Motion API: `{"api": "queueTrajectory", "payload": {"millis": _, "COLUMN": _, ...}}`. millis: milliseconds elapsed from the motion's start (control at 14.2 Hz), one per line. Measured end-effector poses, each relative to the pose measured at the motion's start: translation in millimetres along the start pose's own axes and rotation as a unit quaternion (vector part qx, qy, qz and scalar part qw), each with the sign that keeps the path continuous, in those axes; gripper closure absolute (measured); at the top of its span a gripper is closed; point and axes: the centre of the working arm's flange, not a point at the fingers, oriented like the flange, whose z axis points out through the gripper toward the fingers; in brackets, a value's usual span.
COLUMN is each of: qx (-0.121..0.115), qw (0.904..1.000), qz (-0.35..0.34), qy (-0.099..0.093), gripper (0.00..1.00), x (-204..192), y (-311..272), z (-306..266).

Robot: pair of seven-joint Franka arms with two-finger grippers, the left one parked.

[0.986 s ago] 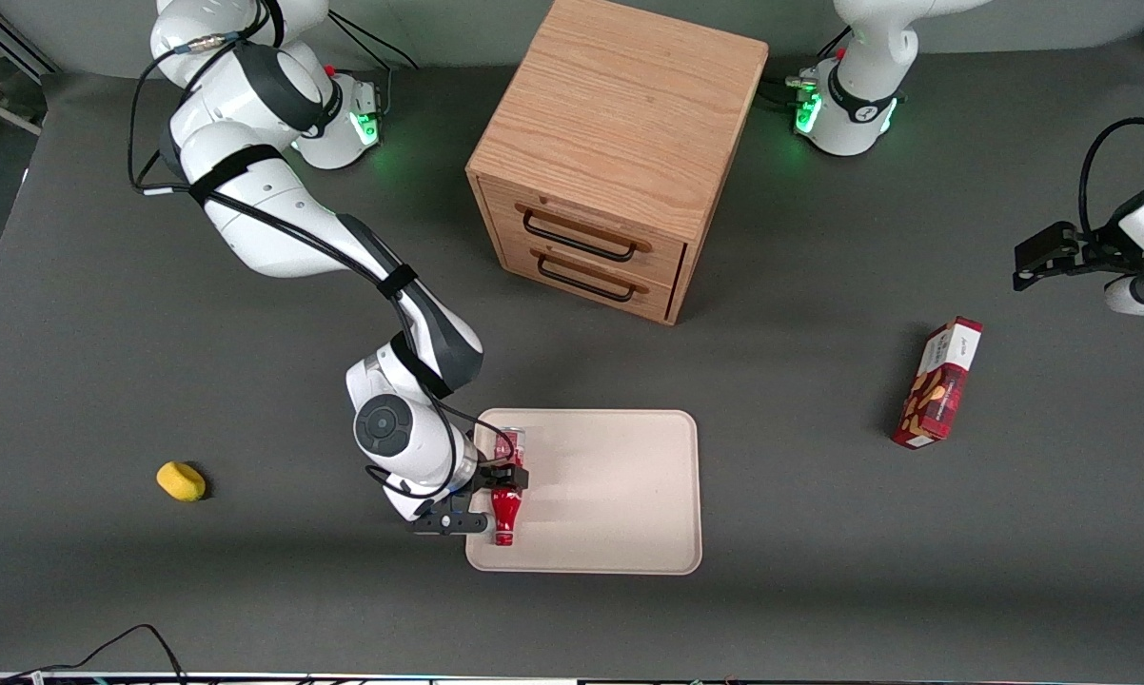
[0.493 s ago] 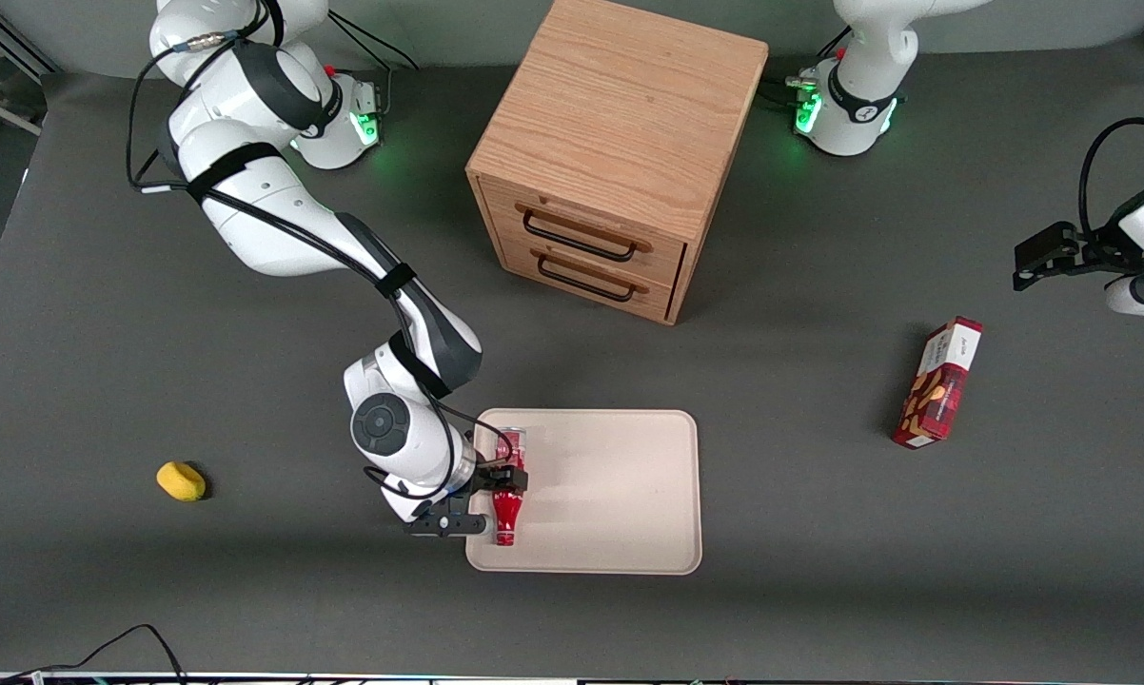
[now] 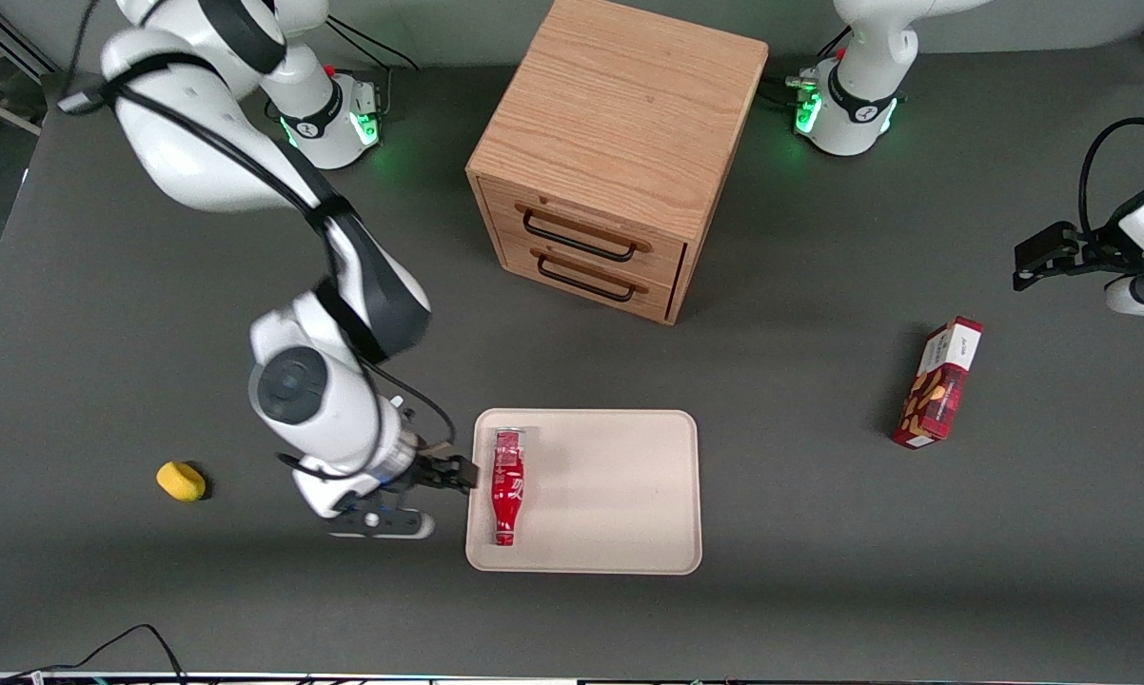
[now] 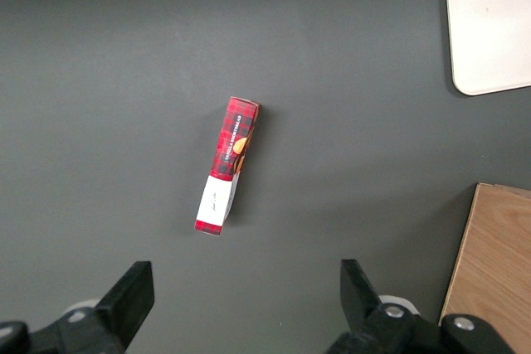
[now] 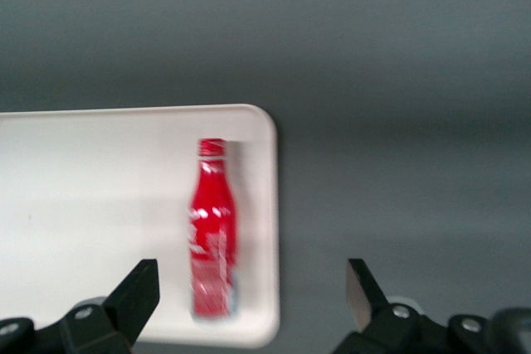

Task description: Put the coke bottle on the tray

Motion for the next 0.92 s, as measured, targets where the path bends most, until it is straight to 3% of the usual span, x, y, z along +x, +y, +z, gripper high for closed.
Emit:
{"api": "queueTrajectory", "payload": {"millis": 423, "qx": -0.058, "qw": 0.9912, "qz": 0.101, "qy": -0.064, "gripper": 0.00, "x": -46.8, "y": 120.1, "z": -222.7}}
{"api": "queueTrajectory", "payload": {"millis": 563, "qx": -0.052, "qw": 0.9858, "qz": 0.131, "qy": -0.091, "gripper": 0.00, "x": -74.6, "y": 165.4, "z": -277.1}}
{"api": "queueTrajectory", "payload": {"millis": 634, "qx": -0.046, "qw": 0.9838, "qz": 0.144, "qy": -0.096, "gripper": 0.00, "x": -88.5, "y": 185.6, "z": -298.2}}
{"api": "queueTrajectory", "payload": {"millis": 915, "qx": -0.038, "qw": 0.9813, "qz": 0.162, "qy": -0.096, "gripper": 0.00, "x": -148.8, "y": 220.5, "z": -320.4}}
